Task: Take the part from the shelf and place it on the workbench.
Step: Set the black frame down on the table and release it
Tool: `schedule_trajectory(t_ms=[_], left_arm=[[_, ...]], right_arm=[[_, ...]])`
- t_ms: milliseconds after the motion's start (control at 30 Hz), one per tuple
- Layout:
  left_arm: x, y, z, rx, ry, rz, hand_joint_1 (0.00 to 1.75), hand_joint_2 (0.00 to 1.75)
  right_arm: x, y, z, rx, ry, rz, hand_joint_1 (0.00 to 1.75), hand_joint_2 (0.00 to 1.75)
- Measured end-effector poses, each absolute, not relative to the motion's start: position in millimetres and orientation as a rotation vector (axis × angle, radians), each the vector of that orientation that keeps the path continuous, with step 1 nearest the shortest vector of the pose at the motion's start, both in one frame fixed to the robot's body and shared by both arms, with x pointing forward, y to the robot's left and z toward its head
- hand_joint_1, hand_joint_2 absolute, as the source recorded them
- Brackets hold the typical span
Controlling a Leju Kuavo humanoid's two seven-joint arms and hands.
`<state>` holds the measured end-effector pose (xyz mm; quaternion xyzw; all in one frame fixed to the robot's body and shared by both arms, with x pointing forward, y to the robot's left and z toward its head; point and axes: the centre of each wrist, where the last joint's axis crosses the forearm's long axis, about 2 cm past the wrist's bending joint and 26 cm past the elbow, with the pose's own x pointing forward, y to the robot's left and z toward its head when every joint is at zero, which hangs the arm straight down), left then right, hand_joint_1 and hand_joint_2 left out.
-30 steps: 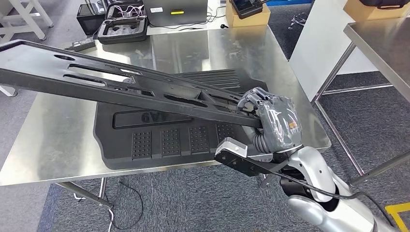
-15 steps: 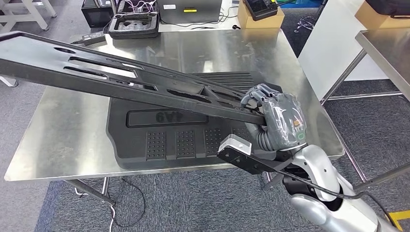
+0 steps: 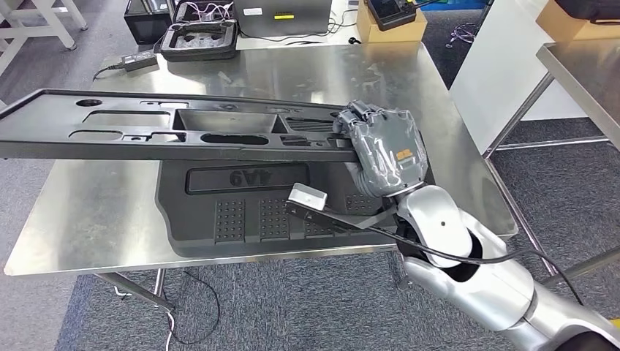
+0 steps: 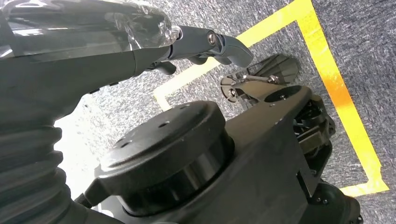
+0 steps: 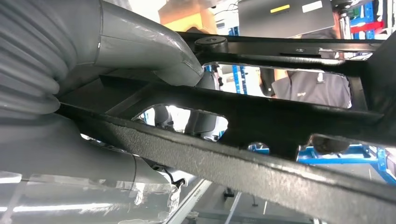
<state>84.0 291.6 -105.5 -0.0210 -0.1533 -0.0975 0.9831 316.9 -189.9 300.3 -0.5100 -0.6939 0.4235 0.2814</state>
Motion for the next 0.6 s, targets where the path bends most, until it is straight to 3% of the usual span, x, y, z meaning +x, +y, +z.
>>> schedule_trajectory(t_ms=[600], left_arm=[[103,290,-101,-0.049,-0.313,-0.252,0.0,1.75]], right_arm=[[377,-123,278,-1.46,-1.675,1.427,1.75,1.75]])
